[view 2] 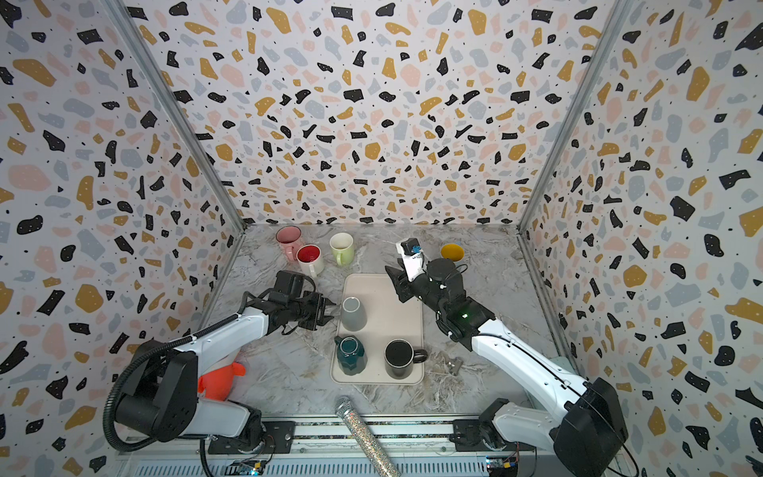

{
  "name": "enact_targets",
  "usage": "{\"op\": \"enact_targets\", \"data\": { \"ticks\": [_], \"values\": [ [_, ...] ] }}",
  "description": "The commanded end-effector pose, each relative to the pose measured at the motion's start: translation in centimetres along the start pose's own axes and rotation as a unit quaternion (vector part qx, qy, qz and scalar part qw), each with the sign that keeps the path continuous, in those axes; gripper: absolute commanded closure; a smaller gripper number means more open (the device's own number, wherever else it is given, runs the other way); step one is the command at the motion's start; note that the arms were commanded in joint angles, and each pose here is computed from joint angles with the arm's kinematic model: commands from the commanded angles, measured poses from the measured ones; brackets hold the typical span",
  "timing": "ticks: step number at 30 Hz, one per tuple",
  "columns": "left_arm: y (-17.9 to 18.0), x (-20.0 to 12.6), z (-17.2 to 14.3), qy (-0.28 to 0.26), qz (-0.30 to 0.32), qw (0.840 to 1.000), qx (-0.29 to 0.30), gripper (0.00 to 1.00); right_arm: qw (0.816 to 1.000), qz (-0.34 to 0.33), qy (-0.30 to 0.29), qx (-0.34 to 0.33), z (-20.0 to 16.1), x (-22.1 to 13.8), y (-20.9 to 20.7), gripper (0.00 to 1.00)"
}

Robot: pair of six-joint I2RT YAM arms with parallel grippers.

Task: Turn the mug right side up
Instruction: Pick up the mug from the tray.

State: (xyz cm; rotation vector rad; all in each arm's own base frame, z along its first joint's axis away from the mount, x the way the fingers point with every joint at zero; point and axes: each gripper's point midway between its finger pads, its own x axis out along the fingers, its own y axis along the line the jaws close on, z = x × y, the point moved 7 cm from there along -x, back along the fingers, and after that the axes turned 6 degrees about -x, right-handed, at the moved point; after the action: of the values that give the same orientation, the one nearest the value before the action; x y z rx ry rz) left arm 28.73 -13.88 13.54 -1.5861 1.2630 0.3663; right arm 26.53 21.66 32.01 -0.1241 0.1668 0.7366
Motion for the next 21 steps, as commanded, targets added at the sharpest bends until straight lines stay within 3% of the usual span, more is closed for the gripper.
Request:
{"op": "enact_targets", "data": {
  "ticks": [1, 21],
  "values": [
    [-0.5, 0.7, -0.7, 0.028, 0.005, 0.999, 0.015, 0.62, 1.0, 0.0, -0.016, 0.005, 1.6, -0.2, -0.3, 0.6],
    [-1.4, 3.5, -1.1, 0.06, 0.018, 0.998, 0.021, 0.67, 1.0, -0.008, -0.004, 0.012, 1.1, 0.5, -1.2, 0.6]
  ]
}}
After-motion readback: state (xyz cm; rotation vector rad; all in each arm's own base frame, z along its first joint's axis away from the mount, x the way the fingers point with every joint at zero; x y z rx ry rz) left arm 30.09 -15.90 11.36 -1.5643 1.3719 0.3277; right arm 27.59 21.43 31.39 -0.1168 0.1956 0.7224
